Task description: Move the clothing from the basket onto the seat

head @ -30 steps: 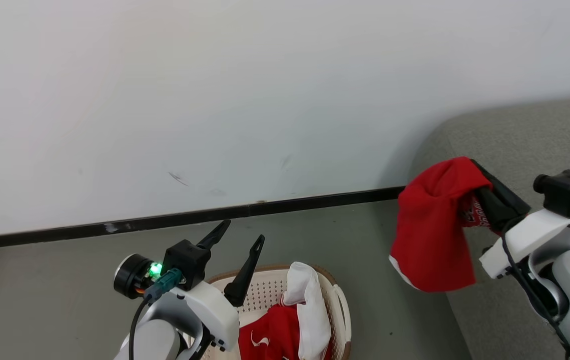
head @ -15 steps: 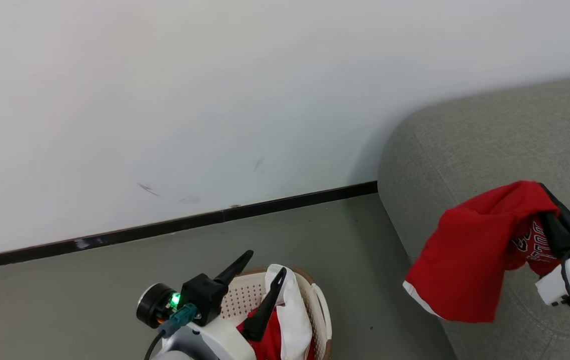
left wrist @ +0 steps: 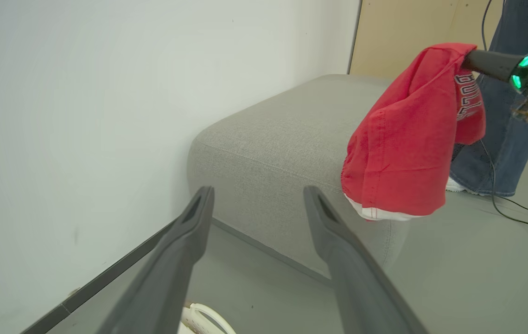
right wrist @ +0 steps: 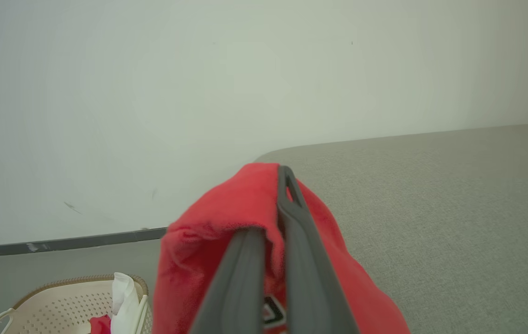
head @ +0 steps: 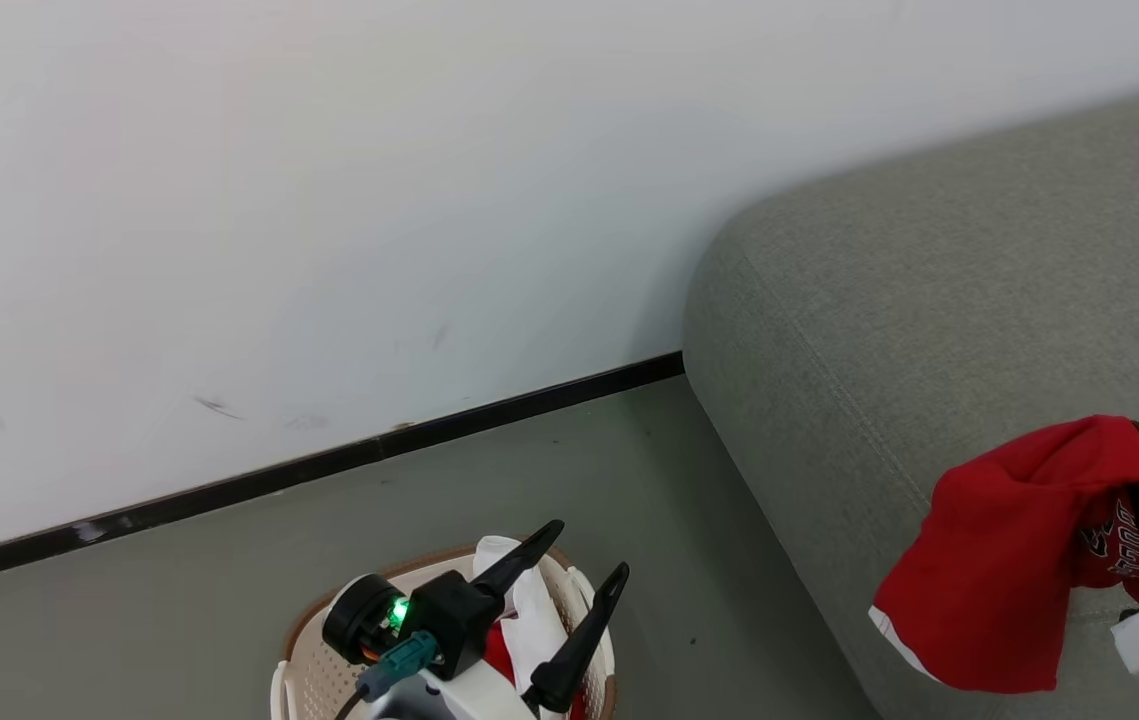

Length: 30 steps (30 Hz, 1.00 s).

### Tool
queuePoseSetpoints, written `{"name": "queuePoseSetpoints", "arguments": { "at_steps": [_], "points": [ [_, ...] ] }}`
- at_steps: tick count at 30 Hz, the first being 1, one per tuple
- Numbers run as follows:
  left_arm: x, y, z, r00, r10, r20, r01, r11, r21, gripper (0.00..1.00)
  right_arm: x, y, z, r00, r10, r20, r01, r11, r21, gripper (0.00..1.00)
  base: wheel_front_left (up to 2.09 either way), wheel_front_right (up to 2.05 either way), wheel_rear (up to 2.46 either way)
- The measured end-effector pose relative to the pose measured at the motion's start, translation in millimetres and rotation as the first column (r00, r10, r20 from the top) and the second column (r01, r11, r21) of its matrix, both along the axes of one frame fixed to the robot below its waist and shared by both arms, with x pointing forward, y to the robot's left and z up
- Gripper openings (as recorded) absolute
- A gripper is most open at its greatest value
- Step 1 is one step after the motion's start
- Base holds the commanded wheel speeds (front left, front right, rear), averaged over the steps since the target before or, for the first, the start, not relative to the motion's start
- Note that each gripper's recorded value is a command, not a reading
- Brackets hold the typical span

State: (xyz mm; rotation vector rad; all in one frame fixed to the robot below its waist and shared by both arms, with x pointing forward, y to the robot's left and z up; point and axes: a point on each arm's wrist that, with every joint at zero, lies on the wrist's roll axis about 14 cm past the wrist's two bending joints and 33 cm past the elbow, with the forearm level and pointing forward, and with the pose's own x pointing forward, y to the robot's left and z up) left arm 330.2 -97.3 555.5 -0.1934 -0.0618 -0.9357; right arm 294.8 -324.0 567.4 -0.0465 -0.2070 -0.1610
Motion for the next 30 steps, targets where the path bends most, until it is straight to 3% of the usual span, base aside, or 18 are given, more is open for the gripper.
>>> {"name": "queuePoseSetpoints", "arguments": {
  "at_steps": [12,16,30],
  "points": [
    [-14.6,-30.3,2.1,0.994,-0.112,0.004,0.112,0.994,-0.019,1.00,-38.1,-8.6,-0.8,0.996,-0.091,0.019,0.090,0.996,0.029,0.00,0.00,0.00,0.00],
    [-15.2,-34.6,-0.4,0.992,-0.124,-0.003,0.124,0.992,-0.018,1.00,-40.2,-14.0,5.5,0.996,-0.093,0.004,0.093,0.995,-0.024,0.00,0.00,0.00,0.00],
    [4.5,-26.1,-12.8,0.996,-0.082,-0.016,0.082,0.997,-0.015,1.00,18.4,-49.7,84.4,0.990,-0.108,0.086,0.117,0.988,-0.103,0.00,0.00,0.00,0.00]
  ]
}}
